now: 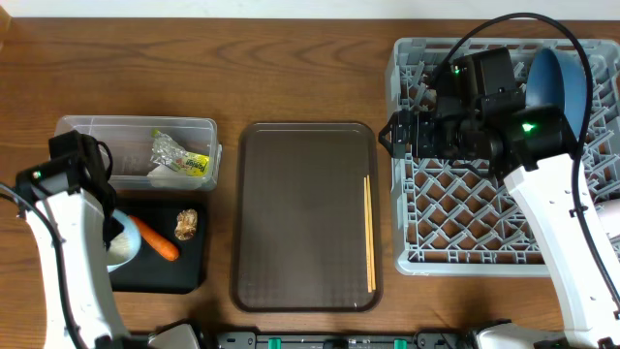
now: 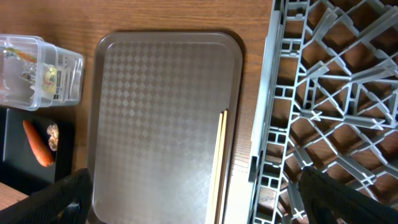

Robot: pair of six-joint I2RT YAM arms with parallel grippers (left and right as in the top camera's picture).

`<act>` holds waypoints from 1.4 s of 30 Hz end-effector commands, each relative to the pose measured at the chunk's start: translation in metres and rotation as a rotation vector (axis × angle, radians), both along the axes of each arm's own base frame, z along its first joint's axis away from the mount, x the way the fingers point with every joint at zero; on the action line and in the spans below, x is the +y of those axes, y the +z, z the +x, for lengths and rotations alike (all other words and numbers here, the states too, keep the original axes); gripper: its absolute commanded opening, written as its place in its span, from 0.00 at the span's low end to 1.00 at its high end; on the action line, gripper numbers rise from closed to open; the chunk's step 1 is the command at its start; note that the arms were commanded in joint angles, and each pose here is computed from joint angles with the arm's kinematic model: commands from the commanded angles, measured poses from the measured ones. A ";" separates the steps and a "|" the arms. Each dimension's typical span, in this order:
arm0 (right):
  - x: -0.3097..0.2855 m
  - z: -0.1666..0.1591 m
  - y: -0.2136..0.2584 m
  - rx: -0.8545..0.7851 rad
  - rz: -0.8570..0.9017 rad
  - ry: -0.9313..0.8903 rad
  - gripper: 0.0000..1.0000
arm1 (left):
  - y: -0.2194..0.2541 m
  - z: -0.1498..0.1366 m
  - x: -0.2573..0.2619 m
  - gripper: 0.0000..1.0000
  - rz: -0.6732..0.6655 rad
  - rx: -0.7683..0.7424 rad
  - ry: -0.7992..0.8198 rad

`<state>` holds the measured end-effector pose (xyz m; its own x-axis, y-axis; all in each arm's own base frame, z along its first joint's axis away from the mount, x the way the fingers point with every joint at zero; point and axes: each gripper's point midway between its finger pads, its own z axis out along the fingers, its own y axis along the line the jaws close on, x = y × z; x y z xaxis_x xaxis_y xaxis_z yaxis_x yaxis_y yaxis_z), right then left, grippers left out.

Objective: Sort waste into correct bins and load items into the dishwasher rack
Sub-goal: 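Tip the bowl over the black tray to dump the rice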

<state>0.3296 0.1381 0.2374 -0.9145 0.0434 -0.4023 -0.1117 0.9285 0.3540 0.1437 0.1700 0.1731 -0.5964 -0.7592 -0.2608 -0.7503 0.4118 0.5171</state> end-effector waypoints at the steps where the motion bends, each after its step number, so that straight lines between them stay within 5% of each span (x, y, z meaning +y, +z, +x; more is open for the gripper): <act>1: 0.004 0.000 0.001 -0.008 -0.004 0.023 0.99 | 0.011 -0.007 0.025 0.06 0.159 0.090 0.057; 14: 0.004 -0.001 0.000 -0.006 -0.004 0.022 0.99 | -0.006 -0.005 0.055 0.06 0.263 0.479 -0.019; 42: 0.005 0.003 0.003 -0.026 0.000 0.025 0.99 | -0.012 0.020 0.041 0.06 0.285 0.486 -0.126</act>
<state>0.3334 0.1392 0.2396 -0.9066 0.0431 -0.4197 -0.1206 0.9268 0.3556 0.1585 0.2078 0.1554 -0.7697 -0.6312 -0.0957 -0.3558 0.2997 0.8852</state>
